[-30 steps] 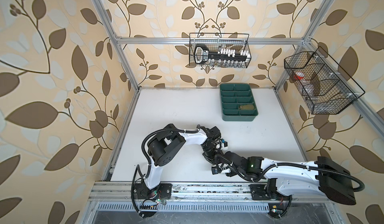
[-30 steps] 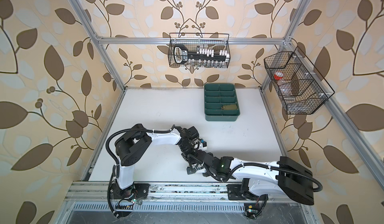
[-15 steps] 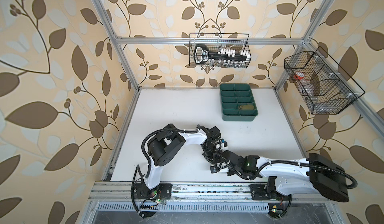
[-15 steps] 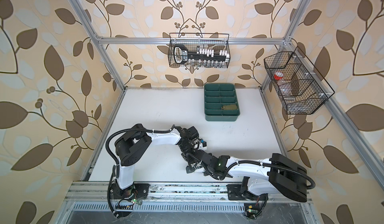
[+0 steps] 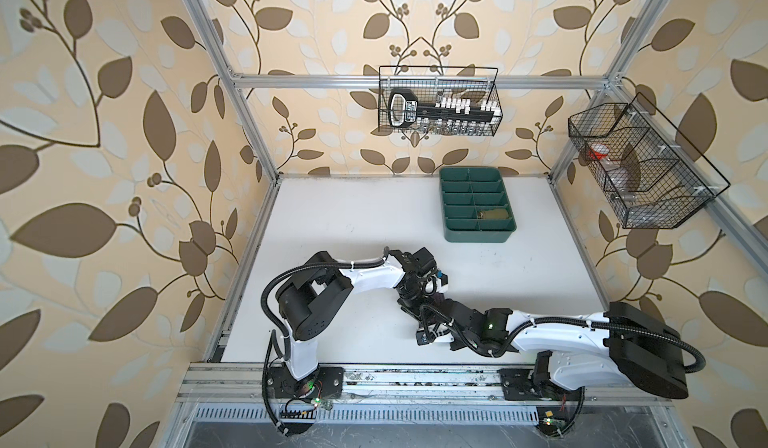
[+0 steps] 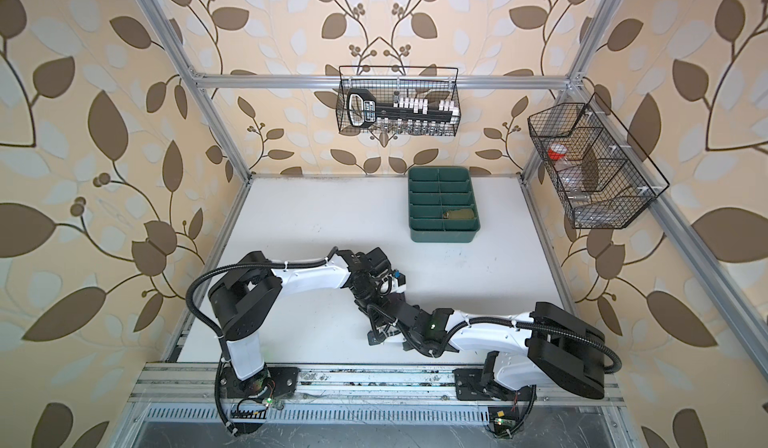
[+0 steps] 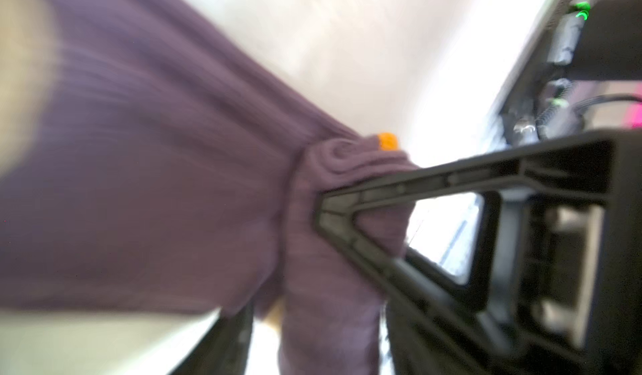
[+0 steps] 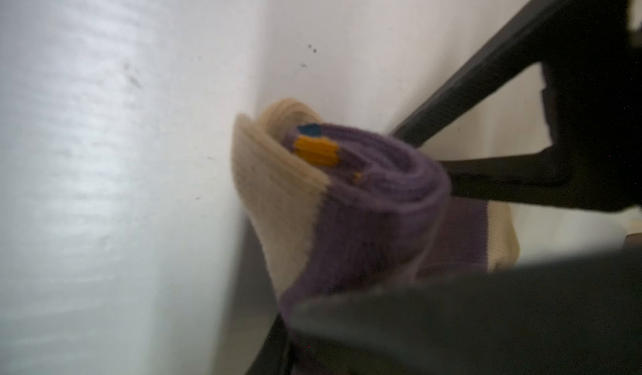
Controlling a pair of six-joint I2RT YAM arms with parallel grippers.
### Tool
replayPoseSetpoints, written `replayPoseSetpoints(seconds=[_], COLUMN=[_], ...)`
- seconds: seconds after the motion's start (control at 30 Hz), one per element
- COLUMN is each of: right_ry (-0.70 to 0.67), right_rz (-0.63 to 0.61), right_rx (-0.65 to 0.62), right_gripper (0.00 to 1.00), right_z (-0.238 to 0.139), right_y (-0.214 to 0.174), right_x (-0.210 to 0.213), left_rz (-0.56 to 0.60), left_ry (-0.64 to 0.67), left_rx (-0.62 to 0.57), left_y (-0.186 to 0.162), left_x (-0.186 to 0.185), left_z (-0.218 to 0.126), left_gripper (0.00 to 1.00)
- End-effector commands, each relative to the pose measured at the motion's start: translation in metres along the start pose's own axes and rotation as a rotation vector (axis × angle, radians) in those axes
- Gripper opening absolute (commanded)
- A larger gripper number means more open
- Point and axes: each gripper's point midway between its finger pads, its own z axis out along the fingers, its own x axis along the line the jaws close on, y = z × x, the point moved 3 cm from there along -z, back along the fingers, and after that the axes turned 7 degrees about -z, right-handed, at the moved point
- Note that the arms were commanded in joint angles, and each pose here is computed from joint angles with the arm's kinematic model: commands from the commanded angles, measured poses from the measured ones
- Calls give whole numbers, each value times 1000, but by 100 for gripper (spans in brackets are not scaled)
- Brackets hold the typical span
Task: Roll the socks
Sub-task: 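Open and lift the left gripper off the roll while the right gripper holds it, then reach the left gripper across and grasp the roll beside the right gripper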
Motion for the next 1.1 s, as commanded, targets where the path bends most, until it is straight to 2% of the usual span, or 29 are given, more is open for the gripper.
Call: replayPoseSetpoints(seconds=[0.0, 0.03, 0.13, 0.23, 0.37, 0.47, 0.5, 0.53, 0.6, 0.7, 0.73, 0.83, 0.93, 1.07], right_ry=[209, 225, 279, 353, 511, 636, 673, 709, 777, 822, 824, 822, 828, 856], right_rz=[12, 20, 58, 104, 163, 188, 200, 221, 265, 294, 292, 306, 330, 353], right_rx=[-14, -17, -31, -51, -69, -51, -43, -33, -26, -4, 2, -1, -9, -29], right_gripper=[0, 0, 0, 0, 0, 0, 0, 0, 0, 0, 0, 2, 2, 0], right_z=[8, 8, 7, 3, -1, -1, 1, 2, 7, 14, 16, 20, 23, 23], right_y=[-3, -2, 0, 4, 10, 14, 16, 18, 21, 23, 22, 22, 19, 15], right_x=[39, 40, 39, 38, 40, 43, 44, 43, 41, 38, 37, 31, 26, 24], left_rz=[48, 49, 51, 52, 92, 138, 189, 278, 438, 719, 793, 889, 937, 1044], left_ry=[100, 120, 172, 314, 629, 735, 738, 725, 690, 582, 539, 505, 541, 708], left_rx=[-203, -260, -456, -742, -1208, -1515, -1556, -1550, -1458, -1199, -1111, -964, -810, -640], left_y=[21, 26, 36, 30, -15, -55, -64, -73, -83, -96, -101, -107, -105, -99], left_x=[1, 2, 5, 10, 6, -5, -11, -22, -38, -59, -64, -64, -52, -35], left_z=[-46, -63, -122, -203, -315, -366, -373, -373, -364, -327, -313, -285, -257, -214], left_gripper=[81, 99, 99, 99, 99, 99, 99, 99, 99, 98, 95, 90, 85, 85])
